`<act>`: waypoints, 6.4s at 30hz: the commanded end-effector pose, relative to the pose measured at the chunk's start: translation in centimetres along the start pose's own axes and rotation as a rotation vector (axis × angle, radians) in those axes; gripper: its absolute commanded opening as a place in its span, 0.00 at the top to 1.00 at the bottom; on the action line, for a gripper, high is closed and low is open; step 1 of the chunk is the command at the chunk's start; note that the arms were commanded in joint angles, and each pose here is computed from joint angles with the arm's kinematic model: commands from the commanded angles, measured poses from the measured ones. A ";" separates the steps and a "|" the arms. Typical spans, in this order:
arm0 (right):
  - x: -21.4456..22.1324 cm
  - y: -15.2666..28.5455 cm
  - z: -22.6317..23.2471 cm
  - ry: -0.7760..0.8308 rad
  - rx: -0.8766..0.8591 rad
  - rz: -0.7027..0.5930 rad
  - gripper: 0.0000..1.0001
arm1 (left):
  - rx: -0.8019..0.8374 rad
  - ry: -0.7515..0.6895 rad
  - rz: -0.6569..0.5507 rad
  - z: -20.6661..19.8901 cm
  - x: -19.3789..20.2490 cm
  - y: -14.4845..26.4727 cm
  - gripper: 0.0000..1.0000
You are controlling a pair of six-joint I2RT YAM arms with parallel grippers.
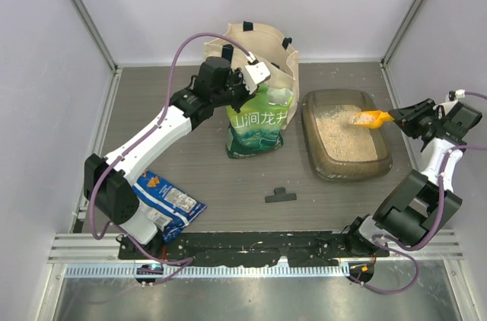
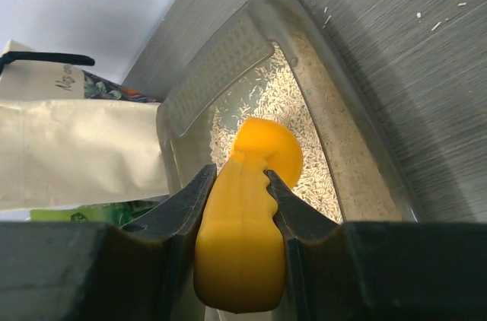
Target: Fill the litter box with clean litter
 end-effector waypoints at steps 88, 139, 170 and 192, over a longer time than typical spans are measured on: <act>24.5 4.8 12.4 1.485 -0.566 0.797 0.33 | -0.189 -0.012 -0.065 -0.1 -1.4 12.0 0.31; 22.9 -3.8 24.7 0.789 -0.202 0.677 0.99 | 0.062 -0.023 -0.098 -1.3 -2.7 8.1 1.00; 19.5 0.3 16.7 1.139 -0.945 0.646 0.23 | -0.109 0.227 -0.238 4.9 -8.0 8.5 0.33; 22.2 -4.2 21.5 1.026 -1.095 0.541 0.33 | 0.041 0.415 -0.089 9.8 5.5 -0.6 0.71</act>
Point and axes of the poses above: each gripper's point midway between its finger pads, its own y axis back along the fingers, its own z axis along the line the jaws close on, x = y × z, the point moved 4 cm from there along y, back along the fingers, and after that the axes turned 6 degrees about -y, right-handed, at the moved point
